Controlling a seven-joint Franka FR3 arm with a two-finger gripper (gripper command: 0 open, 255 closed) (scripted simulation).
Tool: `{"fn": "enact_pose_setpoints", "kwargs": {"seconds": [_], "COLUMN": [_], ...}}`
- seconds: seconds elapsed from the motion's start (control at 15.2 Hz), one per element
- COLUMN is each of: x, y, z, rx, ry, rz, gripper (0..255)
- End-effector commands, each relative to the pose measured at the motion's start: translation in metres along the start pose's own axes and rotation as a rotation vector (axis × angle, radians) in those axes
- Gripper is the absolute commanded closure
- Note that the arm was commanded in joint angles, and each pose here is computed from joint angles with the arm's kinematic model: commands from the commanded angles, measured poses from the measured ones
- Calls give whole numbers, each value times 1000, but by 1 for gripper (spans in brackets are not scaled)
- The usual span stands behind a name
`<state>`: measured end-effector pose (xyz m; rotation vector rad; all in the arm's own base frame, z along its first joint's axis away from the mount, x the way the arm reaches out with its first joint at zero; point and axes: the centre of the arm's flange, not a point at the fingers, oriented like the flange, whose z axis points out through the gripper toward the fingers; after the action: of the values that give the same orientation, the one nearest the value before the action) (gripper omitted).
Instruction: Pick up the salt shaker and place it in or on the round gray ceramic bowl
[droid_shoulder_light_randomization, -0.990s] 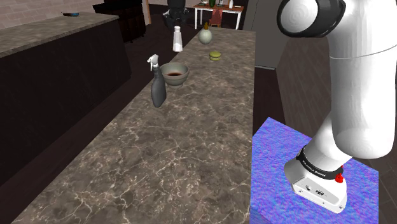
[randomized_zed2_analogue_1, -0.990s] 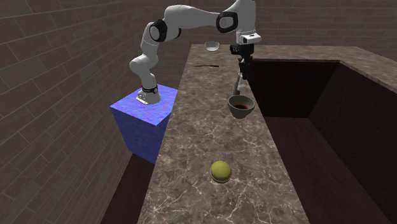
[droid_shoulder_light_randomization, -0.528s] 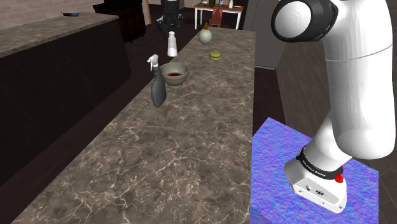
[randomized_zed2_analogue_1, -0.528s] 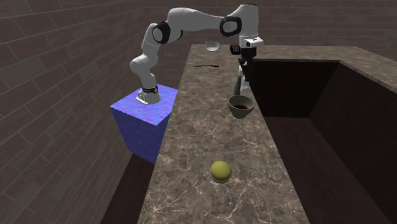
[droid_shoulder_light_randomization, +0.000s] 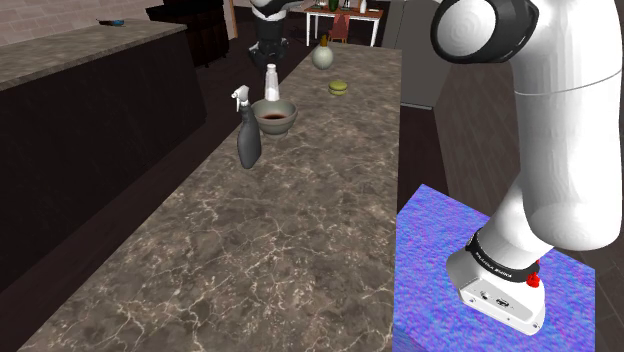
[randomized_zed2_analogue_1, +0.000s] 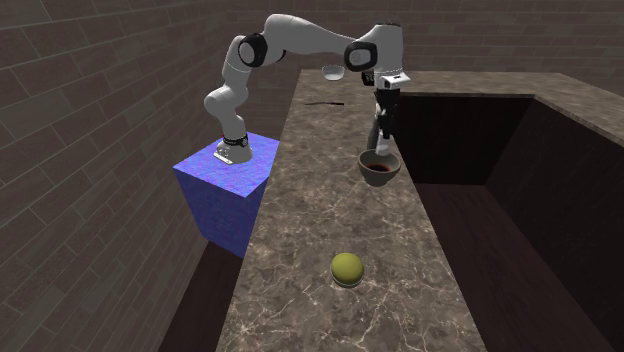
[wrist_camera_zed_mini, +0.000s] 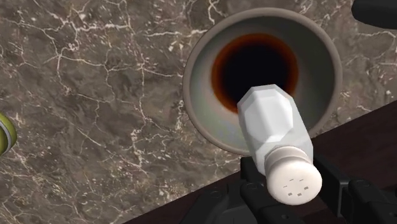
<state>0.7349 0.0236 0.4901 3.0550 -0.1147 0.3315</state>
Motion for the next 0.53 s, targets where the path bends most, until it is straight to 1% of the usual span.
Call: {"fn": "enact_pose_setpoints", "kwargs": {"seconds": [0.0, 0.26, 0.46], "x": [-3, -7, -8], "y": [-1, -2, -2], "z": [10, 30, 33], "rx": [0, 0, 0], "ry": [1, 1, 1], "rz": [0, 0, 0], "gripper": [255, 255, 255]}}
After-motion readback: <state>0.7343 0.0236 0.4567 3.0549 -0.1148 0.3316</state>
